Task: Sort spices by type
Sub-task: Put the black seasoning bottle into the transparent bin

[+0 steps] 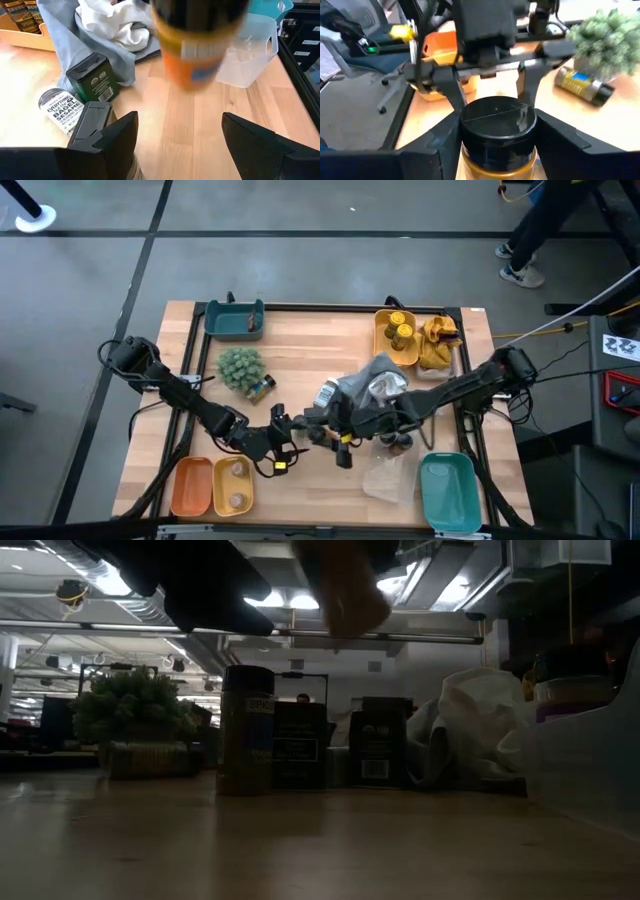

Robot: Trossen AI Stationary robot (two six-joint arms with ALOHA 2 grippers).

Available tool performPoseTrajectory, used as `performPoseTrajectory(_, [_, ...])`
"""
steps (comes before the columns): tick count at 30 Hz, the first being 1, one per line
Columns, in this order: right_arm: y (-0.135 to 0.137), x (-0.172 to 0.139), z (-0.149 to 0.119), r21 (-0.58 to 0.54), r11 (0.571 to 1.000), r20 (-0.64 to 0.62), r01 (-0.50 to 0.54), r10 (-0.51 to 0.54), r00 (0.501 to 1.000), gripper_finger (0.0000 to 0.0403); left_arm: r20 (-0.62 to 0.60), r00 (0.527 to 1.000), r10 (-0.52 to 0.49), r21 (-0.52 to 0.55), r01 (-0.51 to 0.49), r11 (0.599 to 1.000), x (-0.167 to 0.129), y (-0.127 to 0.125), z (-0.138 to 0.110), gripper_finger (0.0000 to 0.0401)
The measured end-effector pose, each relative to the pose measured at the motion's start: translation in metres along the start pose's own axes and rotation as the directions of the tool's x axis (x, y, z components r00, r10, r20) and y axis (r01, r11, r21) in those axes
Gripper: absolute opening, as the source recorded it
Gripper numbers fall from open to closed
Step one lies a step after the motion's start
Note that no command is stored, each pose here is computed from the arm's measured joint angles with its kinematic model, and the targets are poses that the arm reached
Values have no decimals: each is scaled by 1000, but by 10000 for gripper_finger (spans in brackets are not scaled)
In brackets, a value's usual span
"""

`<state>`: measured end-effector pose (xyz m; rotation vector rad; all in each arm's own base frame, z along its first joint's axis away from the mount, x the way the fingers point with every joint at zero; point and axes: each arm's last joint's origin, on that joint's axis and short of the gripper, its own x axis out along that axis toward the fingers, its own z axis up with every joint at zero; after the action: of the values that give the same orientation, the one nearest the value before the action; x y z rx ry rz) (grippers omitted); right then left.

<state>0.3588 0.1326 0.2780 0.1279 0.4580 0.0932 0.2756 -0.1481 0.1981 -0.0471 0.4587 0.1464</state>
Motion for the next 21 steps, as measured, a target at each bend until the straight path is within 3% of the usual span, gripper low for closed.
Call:
performPoseTrajectory(5, [13, -41, 12, 14, 1000, 5, 3, -3, 1000, 207, 4, 1000, -2, -3, 2, 1000, 0, 0, 0, 271])
performPoseTrajectory(12, [42, -105, 11, 48, 995, 11, 89, -89, 996, 208, 6, 1000, 2, -32, -2, 999, 1, 1, 1, 272])
performPoseTrajectory(21, [104, -154, -37, 87, 963, 78, 255, -262, 962, 208, 20, 1000, 11, -115, -9, 993, 4, 5, 4, 272])
